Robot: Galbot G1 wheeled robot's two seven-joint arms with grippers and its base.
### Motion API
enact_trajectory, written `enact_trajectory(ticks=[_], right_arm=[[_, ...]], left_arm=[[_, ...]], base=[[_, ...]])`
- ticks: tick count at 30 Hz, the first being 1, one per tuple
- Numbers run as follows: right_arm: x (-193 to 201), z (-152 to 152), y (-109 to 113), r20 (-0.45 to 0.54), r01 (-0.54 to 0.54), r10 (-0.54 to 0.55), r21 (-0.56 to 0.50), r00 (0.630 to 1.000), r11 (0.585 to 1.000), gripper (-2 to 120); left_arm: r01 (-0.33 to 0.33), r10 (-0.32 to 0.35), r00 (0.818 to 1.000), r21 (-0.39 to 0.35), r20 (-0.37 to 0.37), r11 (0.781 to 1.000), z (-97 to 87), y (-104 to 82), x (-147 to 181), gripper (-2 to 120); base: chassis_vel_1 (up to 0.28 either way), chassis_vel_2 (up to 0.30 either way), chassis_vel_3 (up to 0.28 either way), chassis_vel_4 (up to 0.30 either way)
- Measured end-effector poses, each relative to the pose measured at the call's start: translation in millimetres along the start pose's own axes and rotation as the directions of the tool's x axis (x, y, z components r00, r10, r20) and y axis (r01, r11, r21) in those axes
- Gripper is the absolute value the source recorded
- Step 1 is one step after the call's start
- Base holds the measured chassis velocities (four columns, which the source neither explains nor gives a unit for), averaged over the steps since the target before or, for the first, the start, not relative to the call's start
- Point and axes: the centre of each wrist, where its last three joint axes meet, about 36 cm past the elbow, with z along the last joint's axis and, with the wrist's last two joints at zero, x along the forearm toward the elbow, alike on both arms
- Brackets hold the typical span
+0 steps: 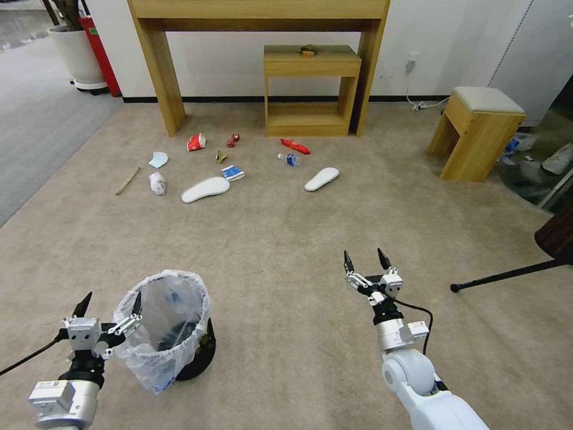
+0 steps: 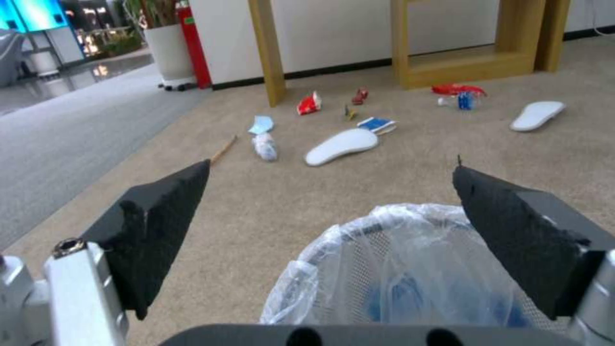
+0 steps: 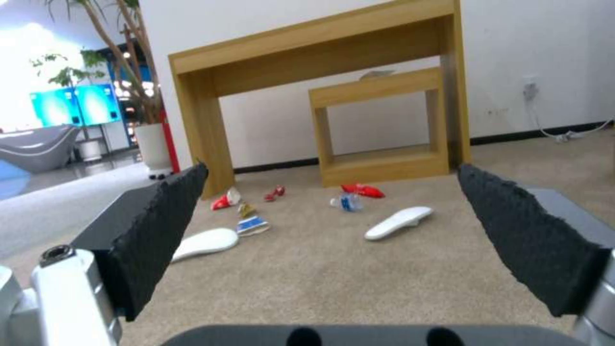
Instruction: Pick up the trash bin and place the garbage on the floor into it.
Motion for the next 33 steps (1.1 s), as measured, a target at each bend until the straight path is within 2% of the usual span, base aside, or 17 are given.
enact_trajectory(ticks=[18,26,30,33], right_arm=[[2,-1,-2,0.001,0.012,-0.012,0.015,1.000,1.000,100],[5,2,-2,-0.020,0.018,-0.017,0.026,1.000,0.999,100],[4,2,-3,-0.029,0.016,-0.015,0.031,0.999,0.999,100],[4,4,-4,-0.035,0.014,-0.012,0.032,0.999,0.999,100]], left_arm=[[0.007,-0.007,1.000,-0.012,-0.004,1.000,-1.0,1.7,6,100],[0.024,-0.024,0.996,0.004,-0.089,1.000,-11.6,5.2,4,100],[0.032,-0.027,0.991,0.038,-0.129,0.999,-19.8,11.0,-4,99],[0.015,-0.004,0.989,0.071,-0.145,0.997,-24.6,13.9,-13,100]], base=[[0.000,0.000,0.000,0.000],[0.000,0.000,0.000,0.000],[0.000,0.000,0.000,0.000],[0.000,0.000,0.000,0.000]])
